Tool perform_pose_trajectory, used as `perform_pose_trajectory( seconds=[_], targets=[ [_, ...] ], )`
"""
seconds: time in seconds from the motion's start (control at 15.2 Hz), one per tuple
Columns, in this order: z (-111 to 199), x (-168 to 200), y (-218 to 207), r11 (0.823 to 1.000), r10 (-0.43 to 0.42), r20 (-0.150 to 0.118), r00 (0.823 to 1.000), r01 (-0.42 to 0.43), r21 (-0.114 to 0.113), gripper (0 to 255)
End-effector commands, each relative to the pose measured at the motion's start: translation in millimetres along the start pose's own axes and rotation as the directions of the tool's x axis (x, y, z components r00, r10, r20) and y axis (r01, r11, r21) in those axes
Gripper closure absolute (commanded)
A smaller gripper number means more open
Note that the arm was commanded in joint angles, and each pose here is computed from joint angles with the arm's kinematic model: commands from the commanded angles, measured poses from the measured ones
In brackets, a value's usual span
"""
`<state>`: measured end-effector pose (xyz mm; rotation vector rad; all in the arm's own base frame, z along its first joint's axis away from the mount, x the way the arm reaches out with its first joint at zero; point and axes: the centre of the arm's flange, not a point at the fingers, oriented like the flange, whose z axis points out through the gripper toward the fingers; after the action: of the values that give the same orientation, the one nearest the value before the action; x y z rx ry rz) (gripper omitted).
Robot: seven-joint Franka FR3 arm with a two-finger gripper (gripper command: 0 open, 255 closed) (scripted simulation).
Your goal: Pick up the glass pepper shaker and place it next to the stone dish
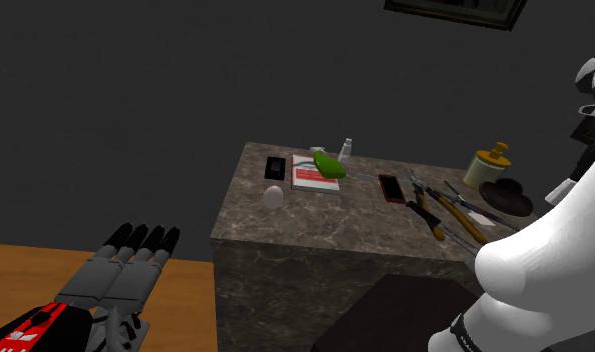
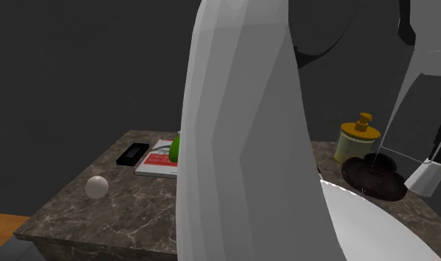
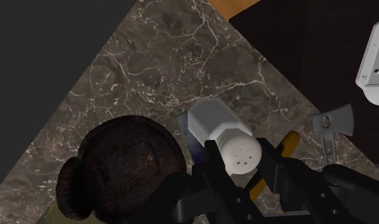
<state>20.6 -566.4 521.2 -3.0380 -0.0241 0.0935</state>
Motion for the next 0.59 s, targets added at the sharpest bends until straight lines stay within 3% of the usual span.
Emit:
perform_pose_trajectory(
  seconds=[0.0,0.53],
  targets=[
    [10,0,1,1.0,0.0,0.0,1.0,0.0,0.0,255],
    [52,3,6,1.0,0.0,0.0,1.0,0.0,0.0,255]
  ],
)
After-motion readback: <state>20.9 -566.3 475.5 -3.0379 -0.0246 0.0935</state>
